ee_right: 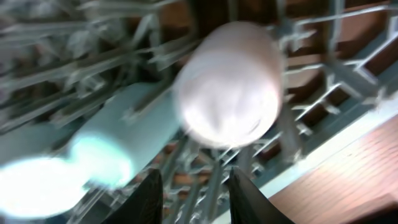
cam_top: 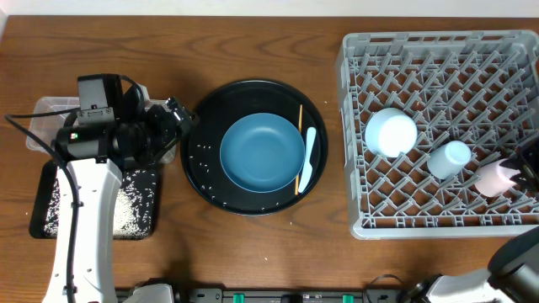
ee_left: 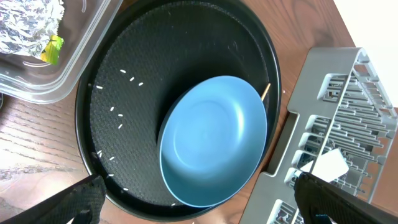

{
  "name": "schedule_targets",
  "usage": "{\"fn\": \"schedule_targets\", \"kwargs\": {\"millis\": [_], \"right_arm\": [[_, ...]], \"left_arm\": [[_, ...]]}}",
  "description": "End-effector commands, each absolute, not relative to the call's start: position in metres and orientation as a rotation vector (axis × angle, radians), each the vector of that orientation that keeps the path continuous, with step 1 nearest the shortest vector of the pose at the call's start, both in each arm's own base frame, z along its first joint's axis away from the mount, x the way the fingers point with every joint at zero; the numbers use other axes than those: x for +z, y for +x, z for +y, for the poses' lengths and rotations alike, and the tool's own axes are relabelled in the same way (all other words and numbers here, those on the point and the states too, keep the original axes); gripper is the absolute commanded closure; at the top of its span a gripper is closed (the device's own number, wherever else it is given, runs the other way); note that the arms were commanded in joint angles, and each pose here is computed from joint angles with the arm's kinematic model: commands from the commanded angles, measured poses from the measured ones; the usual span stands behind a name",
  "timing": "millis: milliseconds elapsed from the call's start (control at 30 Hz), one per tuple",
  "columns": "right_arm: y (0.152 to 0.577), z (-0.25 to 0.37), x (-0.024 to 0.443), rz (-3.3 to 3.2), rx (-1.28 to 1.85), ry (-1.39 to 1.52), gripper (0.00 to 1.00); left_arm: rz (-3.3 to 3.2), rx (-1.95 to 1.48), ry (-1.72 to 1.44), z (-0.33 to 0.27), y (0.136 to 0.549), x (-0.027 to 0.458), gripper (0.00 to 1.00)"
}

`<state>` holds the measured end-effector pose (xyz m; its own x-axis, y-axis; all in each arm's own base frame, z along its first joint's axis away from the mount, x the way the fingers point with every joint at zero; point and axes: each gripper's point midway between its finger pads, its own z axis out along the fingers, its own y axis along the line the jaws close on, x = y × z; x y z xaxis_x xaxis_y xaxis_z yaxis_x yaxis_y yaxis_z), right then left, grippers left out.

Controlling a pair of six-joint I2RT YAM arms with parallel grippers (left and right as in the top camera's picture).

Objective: Sort waste into correct bins and load items into the dishwasher rack
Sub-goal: 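Raise the right gripper from the rack and move it left to the tray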

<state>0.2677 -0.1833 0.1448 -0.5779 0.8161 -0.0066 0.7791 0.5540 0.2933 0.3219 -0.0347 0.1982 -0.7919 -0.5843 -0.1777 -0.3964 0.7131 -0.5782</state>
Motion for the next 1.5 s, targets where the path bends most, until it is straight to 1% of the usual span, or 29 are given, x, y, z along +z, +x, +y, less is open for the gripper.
{"fn": "schedule_targets", "kwargs": {"millis": [0,133,233,300,367,533,567,600,633,700,800,900,967,1100,1167,1233,1300,1467], "right_arm": [[0.279,-0.155,0.186,2.590,0.544,1.158,0.70],[0.276,-0.114,0.200,2.670,0.641,0.958,0.68],[0.274,-0.078,0.203,2.765,0.701,0.767,0.62],[0.273,-0.052,0.202,2.837,0.730,0.630,0.56],[0.271,-0.027,0.198,2.903,0.758,0.494,0.54],[0.266,0.033,0.188,3.011,0.800,0.195,0.50],[0.265,0.045,0.186,3.016,0.817,0.134,0.48],[0.265,0.058,0.185,3.017,0.844,0.074,0.41],[0.264,0.073,0.183,3.013,0.883,0.005,0.38],[0.260,0.098,0.179,3.005,0.933,-0.113,0.37],[0.252,0.129,0.168,3.013,0.951,-0.270,0.40],[0.244,0.150,0.162,3.006,0.953,-0.404,0.39],[0.241,0.159,0.162,3.001,0.953,-0.448,0.39],[0.236,0.169,0.162,3.013,0.958,-0.469,0.32],[0.234,0.172,0.162,3.031,0.959,-0.438,0.21],[0.233,0.175,0.162,3.042,0.962,-0.408,0.14],[0.235,0.178,0.162,3.034,0.965,-0.408,0.01],[0.247,0.194,0.171,2.927,1.065,-0.445,0.01]], "left_arm": [[2.572,-0.735,-0.759,-0.032,0.323,0.198,0.02],[2.572,-0.735,-0.759,-0.032,0.323,0.198,0.02],[2.572,-0.735,-0.759,-0.032,0.323,0.198,0.02],[2.572,-0.735,-0.759,-0.032,0.323,0.198,0.02],[2.572,-0.735,-0.759,-0.032,0.323,0.198,0.02],[2.572,-0.735,-0.759,-0.032,0.323,0.198,0.02],[2.572,-0.735,-0.759,-0.032,0.323,0.198,0.02],[2.572,-0.735,-0.759,-0.032,0.323,0.198,0.02],[2.572,-0.735,-0.759,-0.032,0.323,0.198,0.02],[2.572,-0.735,-0.759,-0.032,0.323,0.198,0.02],[2.572,-0.735,-0.759,-0.032,0.323,0.198,0.02],[2.572,-0.735,-0.759,-0.032,0.323,0.198,0.02],[2.572,-0.735,-0.759,-0.032,0.323,0.198,0.02],[2.572,-0.735,-0.759,-0.032,0.323,0.198,0.02],[2.572,-0.735,-0.759,-0.032,0.323,0.198,0.02],[2.572,-0.735,-0.759,-0.032,0.323,0.198,0.02],[2.572,-0.735,-0.759,-0.032,0.323,0.198,0.02],[2.572,-0.735,-0.759,-0.032,0.323,0.198,0.02]]}}
